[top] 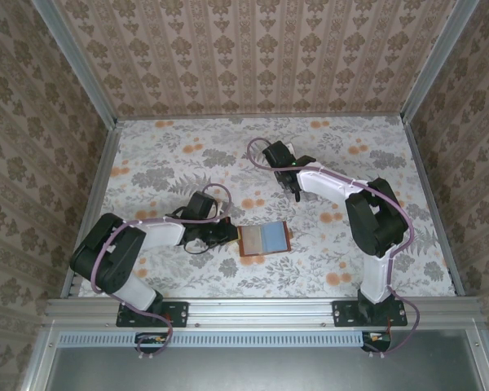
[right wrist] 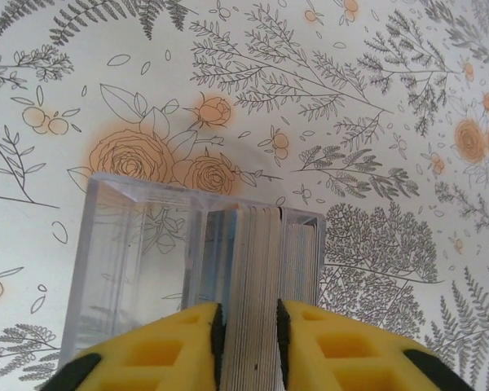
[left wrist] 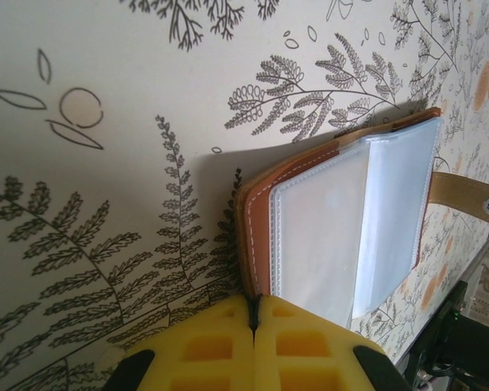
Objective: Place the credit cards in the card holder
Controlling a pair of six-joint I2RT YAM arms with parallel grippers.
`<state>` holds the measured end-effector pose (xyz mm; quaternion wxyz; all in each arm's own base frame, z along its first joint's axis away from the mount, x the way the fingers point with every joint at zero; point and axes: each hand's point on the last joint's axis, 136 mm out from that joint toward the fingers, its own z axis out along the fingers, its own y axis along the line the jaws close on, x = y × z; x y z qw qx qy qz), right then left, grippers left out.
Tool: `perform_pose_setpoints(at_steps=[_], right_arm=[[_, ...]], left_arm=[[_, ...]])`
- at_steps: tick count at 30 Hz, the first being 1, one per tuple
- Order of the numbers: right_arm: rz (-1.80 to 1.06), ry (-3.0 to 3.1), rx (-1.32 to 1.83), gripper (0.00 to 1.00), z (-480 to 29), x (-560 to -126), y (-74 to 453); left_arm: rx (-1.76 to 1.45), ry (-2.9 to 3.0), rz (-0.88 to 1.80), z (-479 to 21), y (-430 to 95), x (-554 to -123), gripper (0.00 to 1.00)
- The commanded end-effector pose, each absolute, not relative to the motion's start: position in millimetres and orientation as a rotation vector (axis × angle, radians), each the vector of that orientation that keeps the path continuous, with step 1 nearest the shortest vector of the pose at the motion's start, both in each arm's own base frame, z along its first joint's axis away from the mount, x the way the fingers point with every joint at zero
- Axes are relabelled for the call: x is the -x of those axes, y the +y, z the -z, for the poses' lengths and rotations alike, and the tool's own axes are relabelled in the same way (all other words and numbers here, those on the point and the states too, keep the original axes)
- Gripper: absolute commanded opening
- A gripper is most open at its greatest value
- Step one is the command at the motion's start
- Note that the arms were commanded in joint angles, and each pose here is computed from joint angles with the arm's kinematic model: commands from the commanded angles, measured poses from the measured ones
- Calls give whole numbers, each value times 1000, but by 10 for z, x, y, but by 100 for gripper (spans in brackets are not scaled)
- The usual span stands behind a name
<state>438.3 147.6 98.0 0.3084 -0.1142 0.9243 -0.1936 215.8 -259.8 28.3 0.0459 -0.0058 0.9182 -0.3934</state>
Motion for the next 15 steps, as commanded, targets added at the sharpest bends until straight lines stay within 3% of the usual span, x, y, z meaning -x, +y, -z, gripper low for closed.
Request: perform_pose_setpoints(at_steps=[1,6,15], right_arm=[[544,2439,305,16,-1072,-4321,1394],[534,2439,310,2,-1104,-4315,1402],[536,2431,316,0,-1169,-4294,1412]], left_arm=[[-21,2798,1194,-329,-2590,-2142,1],[-15,2792,1196,-314,-2563,-2103,1],[-10,2804,1189,-304,-2548,-2107,0]])
